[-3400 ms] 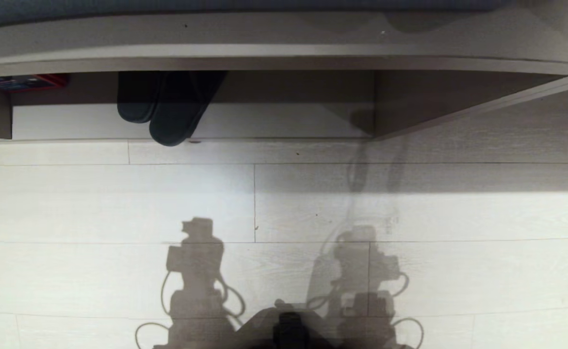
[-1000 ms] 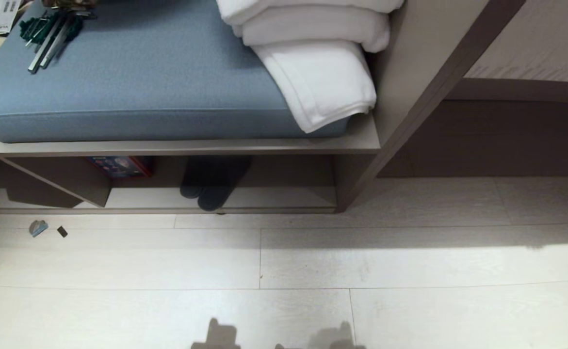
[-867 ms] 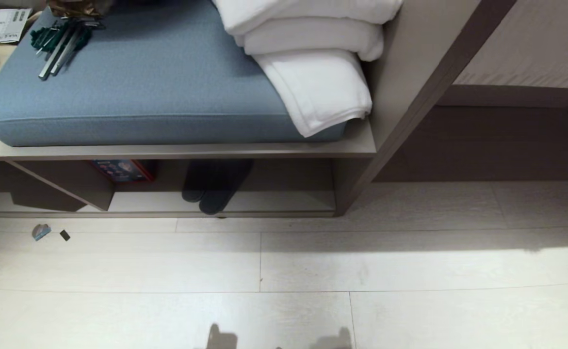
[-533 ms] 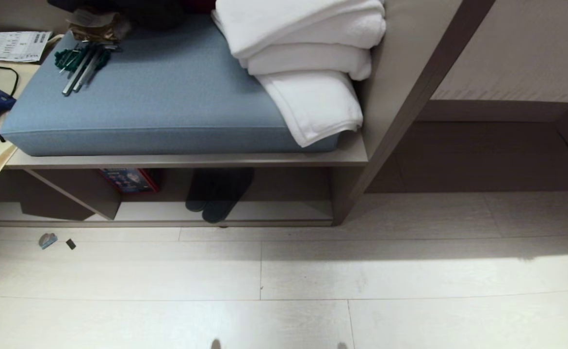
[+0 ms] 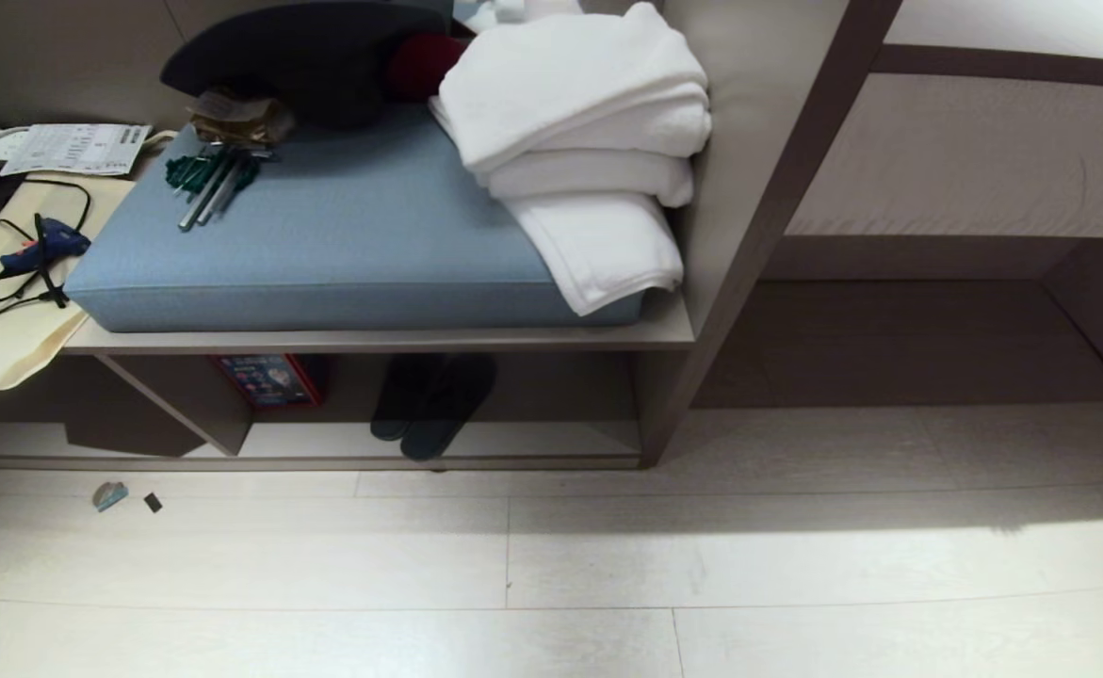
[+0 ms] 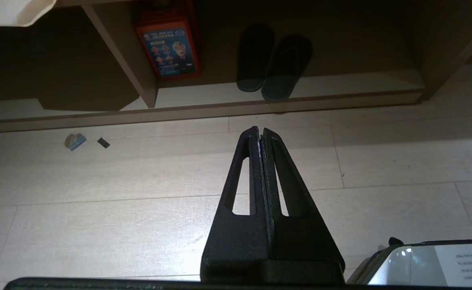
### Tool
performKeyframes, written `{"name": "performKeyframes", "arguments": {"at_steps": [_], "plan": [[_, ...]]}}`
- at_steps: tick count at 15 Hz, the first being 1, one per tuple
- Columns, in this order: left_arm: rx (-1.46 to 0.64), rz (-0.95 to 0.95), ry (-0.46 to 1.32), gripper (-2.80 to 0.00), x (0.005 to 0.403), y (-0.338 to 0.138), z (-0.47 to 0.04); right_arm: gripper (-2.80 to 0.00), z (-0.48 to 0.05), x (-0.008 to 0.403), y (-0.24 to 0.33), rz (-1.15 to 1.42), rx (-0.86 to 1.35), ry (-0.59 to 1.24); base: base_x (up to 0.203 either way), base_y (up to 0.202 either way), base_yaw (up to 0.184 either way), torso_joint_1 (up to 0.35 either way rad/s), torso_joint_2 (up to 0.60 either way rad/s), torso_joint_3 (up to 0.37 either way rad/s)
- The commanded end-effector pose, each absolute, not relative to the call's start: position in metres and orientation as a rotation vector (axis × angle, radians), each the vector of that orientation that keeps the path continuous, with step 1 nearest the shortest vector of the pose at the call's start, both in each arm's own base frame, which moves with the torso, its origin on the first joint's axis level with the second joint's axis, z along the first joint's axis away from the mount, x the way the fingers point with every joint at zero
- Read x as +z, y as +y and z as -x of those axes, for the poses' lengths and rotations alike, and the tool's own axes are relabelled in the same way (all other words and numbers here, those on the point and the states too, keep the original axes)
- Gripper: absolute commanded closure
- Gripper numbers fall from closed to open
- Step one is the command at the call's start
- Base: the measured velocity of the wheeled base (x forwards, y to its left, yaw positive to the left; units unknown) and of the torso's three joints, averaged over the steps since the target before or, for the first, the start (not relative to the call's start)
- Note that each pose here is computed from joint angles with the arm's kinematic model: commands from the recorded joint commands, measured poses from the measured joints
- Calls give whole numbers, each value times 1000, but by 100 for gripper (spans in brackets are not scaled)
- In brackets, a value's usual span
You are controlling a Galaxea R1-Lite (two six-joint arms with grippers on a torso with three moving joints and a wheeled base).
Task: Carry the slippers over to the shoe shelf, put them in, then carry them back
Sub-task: Pick up the slippers in the shoe cabinet
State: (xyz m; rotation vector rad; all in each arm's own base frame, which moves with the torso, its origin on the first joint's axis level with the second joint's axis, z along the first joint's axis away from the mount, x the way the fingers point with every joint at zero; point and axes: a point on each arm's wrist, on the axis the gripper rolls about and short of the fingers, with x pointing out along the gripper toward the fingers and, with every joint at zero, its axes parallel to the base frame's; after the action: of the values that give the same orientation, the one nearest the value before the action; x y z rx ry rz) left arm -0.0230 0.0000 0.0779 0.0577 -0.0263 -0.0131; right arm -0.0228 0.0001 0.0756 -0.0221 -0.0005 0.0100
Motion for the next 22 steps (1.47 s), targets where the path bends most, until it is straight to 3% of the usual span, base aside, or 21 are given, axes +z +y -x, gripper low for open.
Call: {"name": "performKeyframes", "arguments": {"at_steps": [1, 22], "plan": [[-13, -57, -17, 0, 76, 0, 22, 0, 23, 75, 0, 23, 11, 0, 0, 0, 0, 2, 2, 207], [-11, -50, -18, 0, 76, 0, 22, 0, 23, 75, 0, 25, 11, 0, 0, 0, 0, 3, 2, 202]]}}
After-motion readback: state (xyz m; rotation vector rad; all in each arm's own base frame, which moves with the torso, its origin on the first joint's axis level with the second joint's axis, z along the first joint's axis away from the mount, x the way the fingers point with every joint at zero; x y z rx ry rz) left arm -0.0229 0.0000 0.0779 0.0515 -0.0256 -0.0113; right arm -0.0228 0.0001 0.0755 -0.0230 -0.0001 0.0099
